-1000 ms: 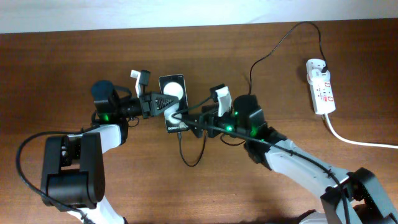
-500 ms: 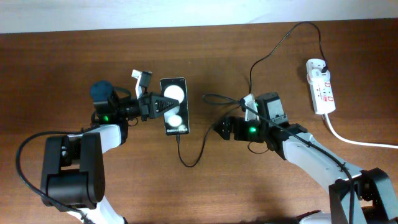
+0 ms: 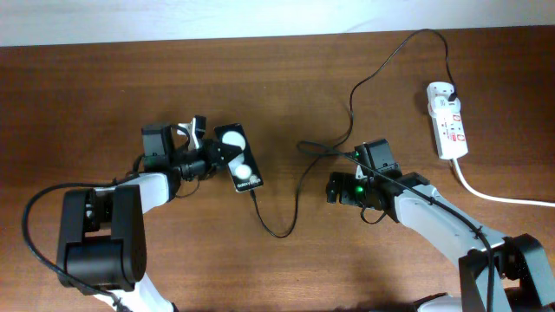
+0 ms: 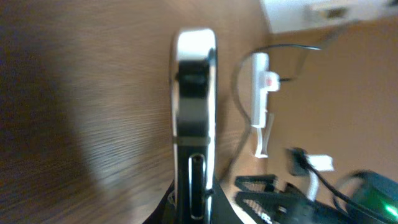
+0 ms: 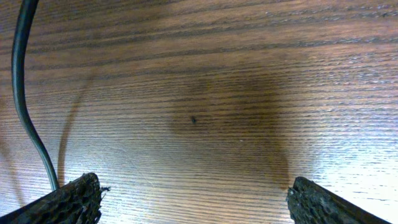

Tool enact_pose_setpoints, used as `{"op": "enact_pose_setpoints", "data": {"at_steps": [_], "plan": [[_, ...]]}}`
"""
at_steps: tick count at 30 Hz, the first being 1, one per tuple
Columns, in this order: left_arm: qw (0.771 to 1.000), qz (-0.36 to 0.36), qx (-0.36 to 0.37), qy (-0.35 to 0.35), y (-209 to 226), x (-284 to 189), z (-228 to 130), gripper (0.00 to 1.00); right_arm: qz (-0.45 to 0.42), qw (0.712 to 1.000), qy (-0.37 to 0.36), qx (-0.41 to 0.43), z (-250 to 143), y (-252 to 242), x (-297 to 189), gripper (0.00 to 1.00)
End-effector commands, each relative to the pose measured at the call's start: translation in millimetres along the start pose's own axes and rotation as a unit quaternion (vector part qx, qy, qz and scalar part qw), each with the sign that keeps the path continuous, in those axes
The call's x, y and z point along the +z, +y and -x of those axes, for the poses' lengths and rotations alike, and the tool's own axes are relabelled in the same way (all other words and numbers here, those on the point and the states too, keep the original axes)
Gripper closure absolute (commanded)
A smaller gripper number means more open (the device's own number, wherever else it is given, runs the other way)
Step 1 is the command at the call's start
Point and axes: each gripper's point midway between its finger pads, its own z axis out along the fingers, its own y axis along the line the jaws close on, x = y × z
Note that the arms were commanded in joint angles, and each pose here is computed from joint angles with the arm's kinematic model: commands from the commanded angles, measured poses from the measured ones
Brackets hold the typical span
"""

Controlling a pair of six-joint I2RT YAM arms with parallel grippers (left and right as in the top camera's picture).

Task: Plug charger to phone and switch on socket
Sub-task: 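Open the right gripper and pull it away from the plugged phone, then lower the phone flat onto the table with the left gripper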

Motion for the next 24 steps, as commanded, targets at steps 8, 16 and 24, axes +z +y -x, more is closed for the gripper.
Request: {"op": "enact_pose_setpoints", "data": {"at_steps": [8,16,24], "plan": [[0.99,0.132,-0.023,-0.051,46.7,-8.0,8.8,0.87,-0.004,1.0,-0.011,-0.004,4.6,-1.7,-3.4,0.01],[0.99,0.132,-0.023,-0.051,46.7,-8.0,8.8,0.46,-0.004,1.0,-0.011,-0.004,4.6,-1.7,-3.4,0.01],[0.99,0.132,-0.023,-0.051,46.6,-8.0,8.9,0.12,-0.004,1.0,-0.011,-0.004,4.6,-1.7,-3.4,0.01]]}}
